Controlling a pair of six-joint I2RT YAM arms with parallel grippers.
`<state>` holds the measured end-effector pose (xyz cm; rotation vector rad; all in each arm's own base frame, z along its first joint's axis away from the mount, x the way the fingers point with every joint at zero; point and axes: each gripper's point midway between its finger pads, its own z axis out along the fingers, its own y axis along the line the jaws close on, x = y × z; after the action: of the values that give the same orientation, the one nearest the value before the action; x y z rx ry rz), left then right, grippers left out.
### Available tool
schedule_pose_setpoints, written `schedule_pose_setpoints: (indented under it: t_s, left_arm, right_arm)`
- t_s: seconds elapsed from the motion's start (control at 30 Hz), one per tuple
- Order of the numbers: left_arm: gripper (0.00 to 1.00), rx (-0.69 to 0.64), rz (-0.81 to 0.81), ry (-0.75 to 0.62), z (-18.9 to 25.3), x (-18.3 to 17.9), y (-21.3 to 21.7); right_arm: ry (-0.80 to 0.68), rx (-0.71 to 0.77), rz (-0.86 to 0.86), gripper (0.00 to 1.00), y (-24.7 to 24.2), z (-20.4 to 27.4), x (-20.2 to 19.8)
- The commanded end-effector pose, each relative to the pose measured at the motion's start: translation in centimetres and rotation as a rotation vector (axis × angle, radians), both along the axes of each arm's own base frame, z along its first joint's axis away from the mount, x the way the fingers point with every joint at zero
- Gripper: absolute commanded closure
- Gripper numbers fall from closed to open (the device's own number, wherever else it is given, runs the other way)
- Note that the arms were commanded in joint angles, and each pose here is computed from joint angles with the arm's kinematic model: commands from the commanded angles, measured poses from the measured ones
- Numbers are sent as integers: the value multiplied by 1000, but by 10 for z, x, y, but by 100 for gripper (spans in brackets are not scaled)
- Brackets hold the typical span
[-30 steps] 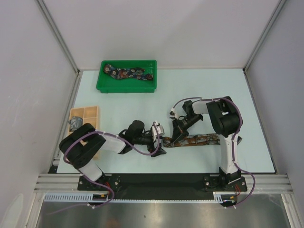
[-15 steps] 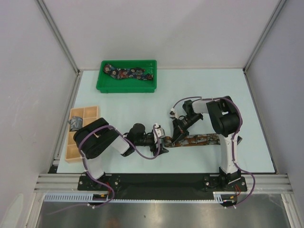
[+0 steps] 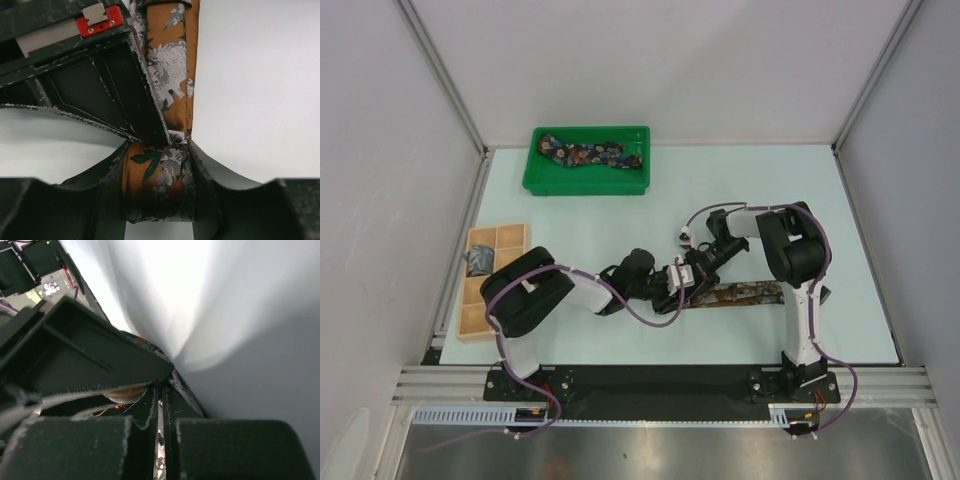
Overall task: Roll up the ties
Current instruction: Roll the tie at the center of the board.
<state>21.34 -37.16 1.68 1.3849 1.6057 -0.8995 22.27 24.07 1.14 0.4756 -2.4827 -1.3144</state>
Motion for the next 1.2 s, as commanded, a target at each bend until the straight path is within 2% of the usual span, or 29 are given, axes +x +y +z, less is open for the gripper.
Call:
schedule_pose_setpoints:
  t_s: [0.0,0.13,0.2,0.27,0.3,0.4,0.47,0.57,0.8,1.17]
  left_arm:
    - [59,228,3,17,-18,3,6]
    - [71,370,-36,-10,-20,6,4]
    - [73,456,-45,-7,-23,3,11]
    - [76,514,-62,-35,-25,4,17]
    - [76,568,-74,-20,-30,0,25]
    - [80,647,-107,-8,-33,-1,32]
    - [82,674,-126,-7,-36,-2,36]
    - [83,688,-143,18,-38,-5,36]
    - [83,690,-141,68,-44,-9,33]
    - [83,677,-140,108,-47,-15,30]
  right_arm:
    - [-57,-310,50,100,-44,-69,-5]
    - [-61,-291,40,100,-43,-62,-4]
    - [-66,-278,37,100,-43,-58,-2]
    - [-80,-255,23,94,-43,-49,1]
    - [-83,-240,16,86,-44,-44,2]
    - [-91,-168,-36,76,-49,-23,8]
    - [-71,-95,-95,73,-53,-7,13]
    - [-65,3,-138,66,-54,15,10]
    - [-67,182,-179,59,-38,43,6]
    - [-118,248,-239,54,-20,52,17]
